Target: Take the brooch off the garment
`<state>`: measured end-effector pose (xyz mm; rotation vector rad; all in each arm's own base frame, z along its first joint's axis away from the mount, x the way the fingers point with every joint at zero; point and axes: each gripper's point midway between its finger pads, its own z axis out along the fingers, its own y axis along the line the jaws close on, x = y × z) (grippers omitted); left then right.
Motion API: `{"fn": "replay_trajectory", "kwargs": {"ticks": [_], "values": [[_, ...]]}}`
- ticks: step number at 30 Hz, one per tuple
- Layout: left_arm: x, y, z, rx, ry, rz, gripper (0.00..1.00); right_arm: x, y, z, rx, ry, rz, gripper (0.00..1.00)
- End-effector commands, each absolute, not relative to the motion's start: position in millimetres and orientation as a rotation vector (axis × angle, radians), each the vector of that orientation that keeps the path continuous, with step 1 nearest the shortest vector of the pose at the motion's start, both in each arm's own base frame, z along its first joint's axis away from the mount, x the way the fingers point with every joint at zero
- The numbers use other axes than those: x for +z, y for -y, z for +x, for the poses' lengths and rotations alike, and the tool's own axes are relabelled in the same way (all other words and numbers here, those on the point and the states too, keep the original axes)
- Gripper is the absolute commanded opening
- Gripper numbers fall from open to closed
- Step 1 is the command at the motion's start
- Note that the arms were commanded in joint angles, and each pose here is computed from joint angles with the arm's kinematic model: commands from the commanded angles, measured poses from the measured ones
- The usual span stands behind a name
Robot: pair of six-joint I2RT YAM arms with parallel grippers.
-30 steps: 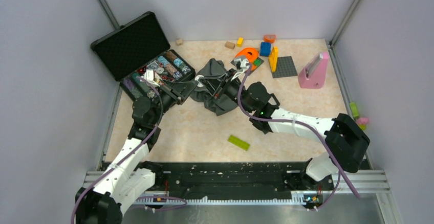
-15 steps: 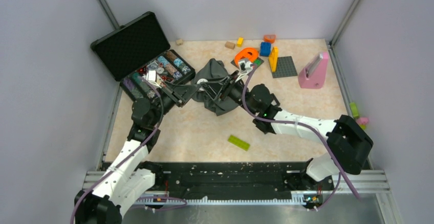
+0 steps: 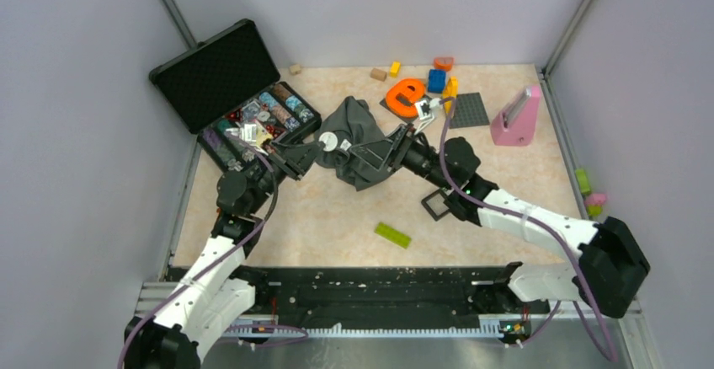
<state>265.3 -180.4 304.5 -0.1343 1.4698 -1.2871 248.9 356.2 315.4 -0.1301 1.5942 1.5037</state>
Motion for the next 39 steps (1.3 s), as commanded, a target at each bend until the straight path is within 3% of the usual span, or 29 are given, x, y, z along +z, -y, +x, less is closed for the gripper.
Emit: {"fn": "replay_trajectory", "kwargs": {"ticks": [1,6,10,15,24,39], "values": [[338.4,172.9,258.1,-1.040,-1.225,0.180,0.00,324.1,-329.2,239.4,1.469,-1.672,-0.062,0.63],[338.0,191.3,227.7,-0.763,-0.919,0.703,0.00,313.2,-308.8,238.2,1.414,-1.926,0.196,0.63],[331.8,196.6,229.8,-0.552,-0.781,0.914,0.00,323.9,-306.3,226.1,1.498,-2.073,0.415,0.53],[328.0,206.9,229.8,-0.364,-0.603,1.140,0.00,342.0,-314.0,214.4,1.620,-2.123,0.487,0.52],[331.6,219.6,216.7,-0.316,-0.469,1.257,0.00,332.4,-336.9,215.1,1.677,-2.178,0.507,0.48],[322.4,229.0,212.1,-0.320,-0.462,1.324,0.00,339.2,-349.1,219.4,1.713,-2.117,0.524,0.43]]}}
